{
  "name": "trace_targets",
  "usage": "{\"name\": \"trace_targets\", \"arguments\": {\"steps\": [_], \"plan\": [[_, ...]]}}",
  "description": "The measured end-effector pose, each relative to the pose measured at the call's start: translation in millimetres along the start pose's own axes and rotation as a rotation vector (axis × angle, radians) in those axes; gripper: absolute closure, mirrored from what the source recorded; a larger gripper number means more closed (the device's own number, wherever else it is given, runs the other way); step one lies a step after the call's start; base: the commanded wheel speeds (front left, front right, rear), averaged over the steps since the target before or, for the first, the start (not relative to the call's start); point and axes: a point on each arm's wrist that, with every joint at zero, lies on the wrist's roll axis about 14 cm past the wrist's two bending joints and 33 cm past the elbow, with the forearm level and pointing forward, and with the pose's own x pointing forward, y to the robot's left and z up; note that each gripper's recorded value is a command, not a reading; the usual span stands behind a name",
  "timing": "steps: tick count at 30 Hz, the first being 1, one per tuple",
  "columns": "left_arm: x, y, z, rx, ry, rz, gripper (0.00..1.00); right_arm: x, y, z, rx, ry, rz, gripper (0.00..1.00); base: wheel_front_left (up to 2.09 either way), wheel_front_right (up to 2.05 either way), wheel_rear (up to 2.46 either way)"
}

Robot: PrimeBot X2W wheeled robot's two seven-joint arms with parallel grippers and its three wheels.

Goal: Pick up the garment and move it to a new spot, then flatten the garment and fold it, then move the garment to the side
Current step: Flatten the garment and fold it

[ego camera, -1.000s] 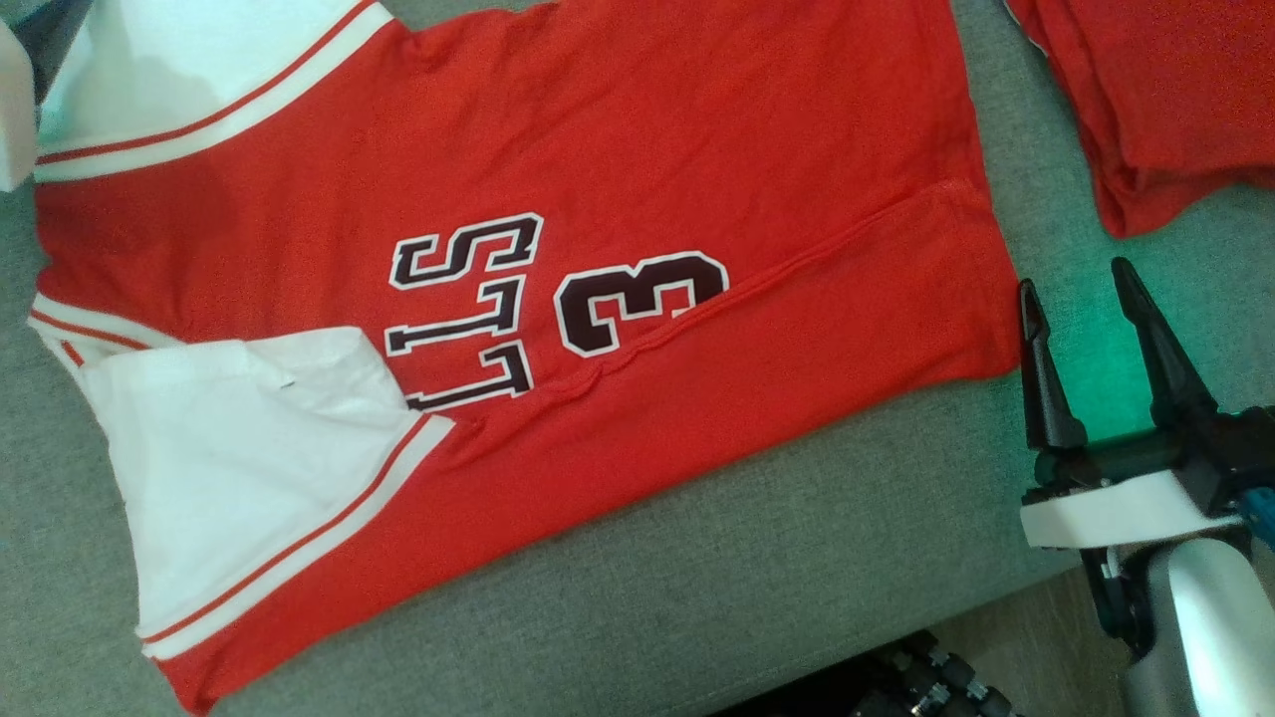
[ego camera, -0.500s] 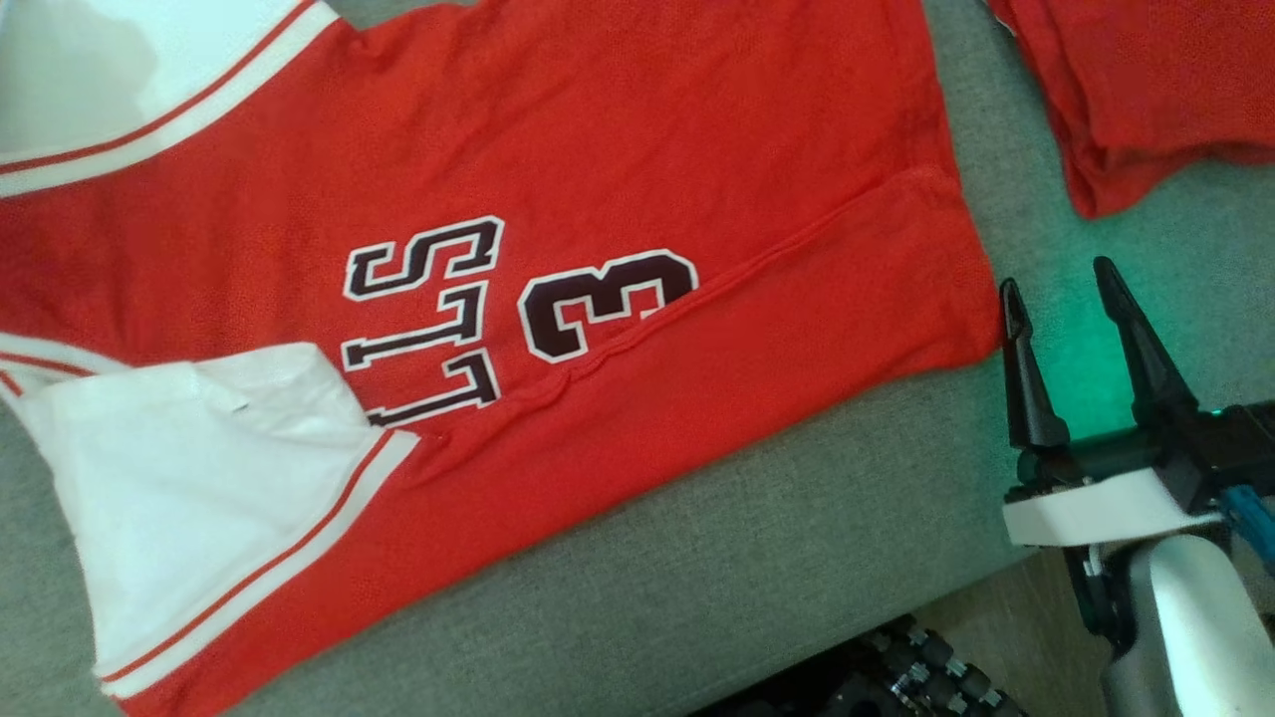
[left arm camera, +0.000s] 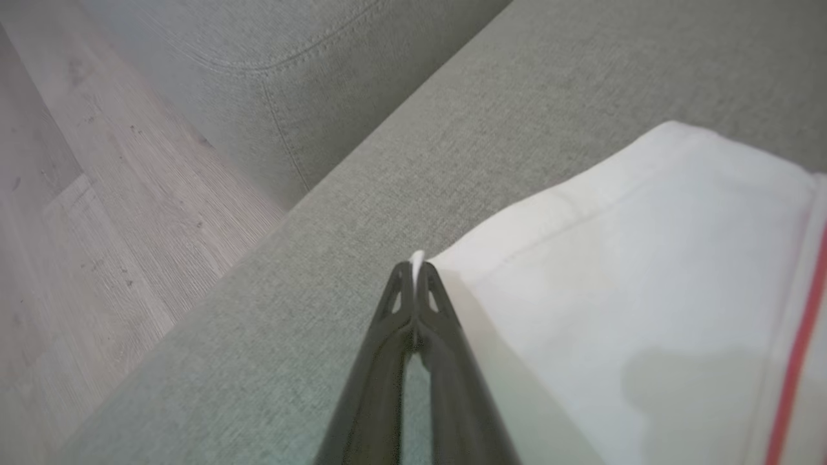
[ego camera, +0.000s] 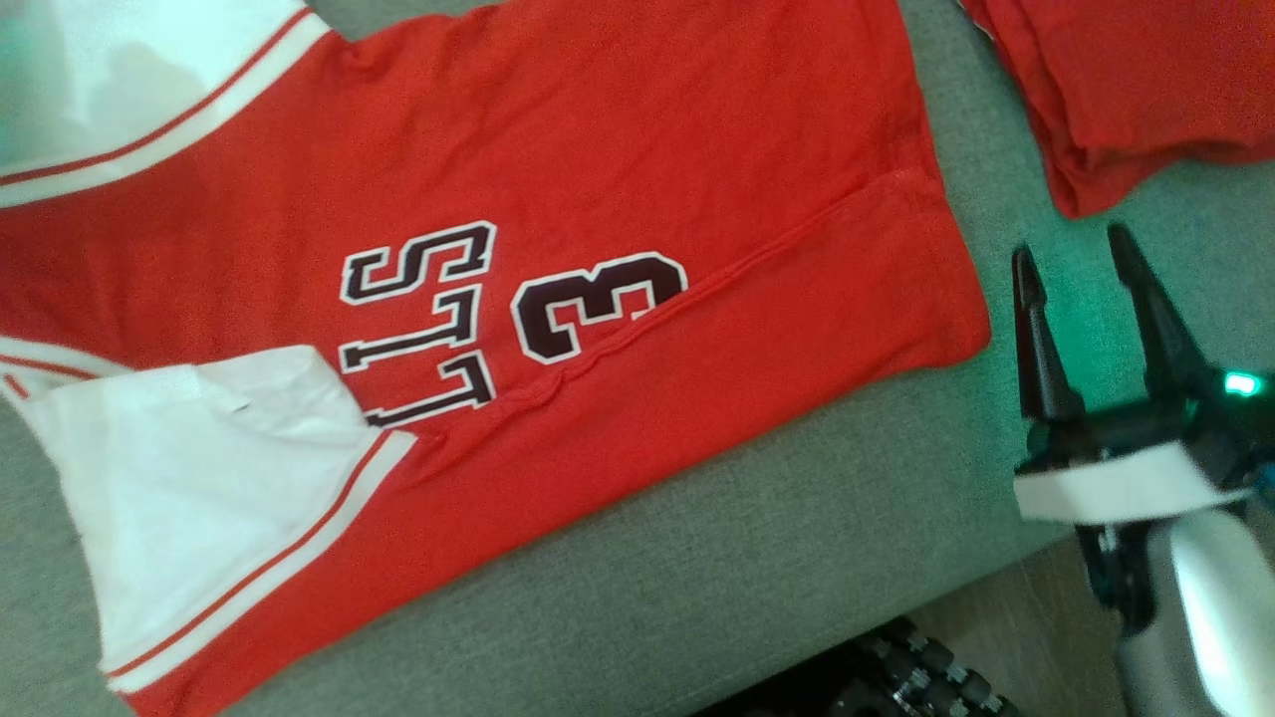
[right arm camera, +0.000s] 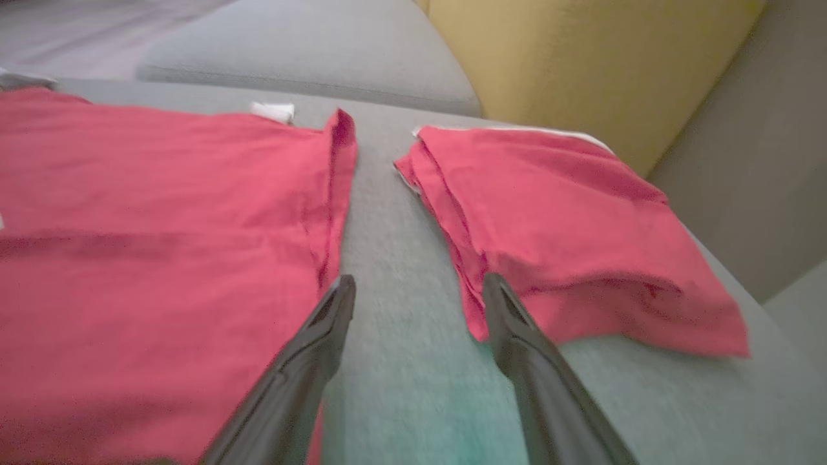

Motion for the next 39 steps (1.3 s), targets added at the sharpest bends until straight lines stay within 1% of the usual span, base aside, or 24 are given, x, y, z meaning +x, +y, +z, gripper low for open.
{"name": "trace_targets", "arguments": {"steps": [2,4,5,7,10,13,16,19,24,27,33,39], "plan": [[-7,2,7,0.01,-0.036,0.011,1.0,9,5,17,0.022,-0.038,0.029,0.0,0.0,0.0,0.0],[-15,3,12,0.03,-0.066,0.023,1.0,22,12,36,0.074,-0.069,0.062,0.0,0.0,0.0,0.0],[-19,4,15,0.036,-0.084,0.029,1.0,30,18,43,0.092,-0.067,0.089,0.0,0.0,0.0,0.0],[-27,3,21,0.041,-0.12,0.035,1.0,45,31,53,0.087,-0.04,0.16,0.0,0.0,0.0,0.0],[-39,4,26,0.046,-0.154,0.052,1.0,71,45,68,0.105,0.009,0.226,0.0,0.0,0.0,0.0],[-52,6,25,0.047,-0.172,0.07,1.0,95,59,73,0.115,0.08,0.283,0.0,0.0,0.0,0.0],[-63,7,23,0.043,-0.184,0.083,1.0,114,75,66,0.124,0.184,0.336,0.0,0.0,0.0,0.0],[-72,9,18,0.037,-0.184,0.099,1.0,129,85,55,0.067,0.273,0.365,0.0,0.0,0.0,0.0],[-84,13,12,0.026,-0.186,0.121,1.0,151,85,53,-0.01,0.313,0.359,0.0,0.0,0.0,0.0],[-91,13,11,0.025,-0.186,0.13,1.0,156,81,50,-0.053,0.333,0.346,0.0,0.0,0.0,0.0],[-97,13,14,0.036,-0.197,0.139,1.0,156,65,42,-0.083,0.38,0.306,0.0,0.0,0.0,0.0],[-96,11,12,0.041,-0.195,0.133,1.0,165,60,44,-0.115,0.384,0.287,0.0,0.0,0.0,0.0]]}}
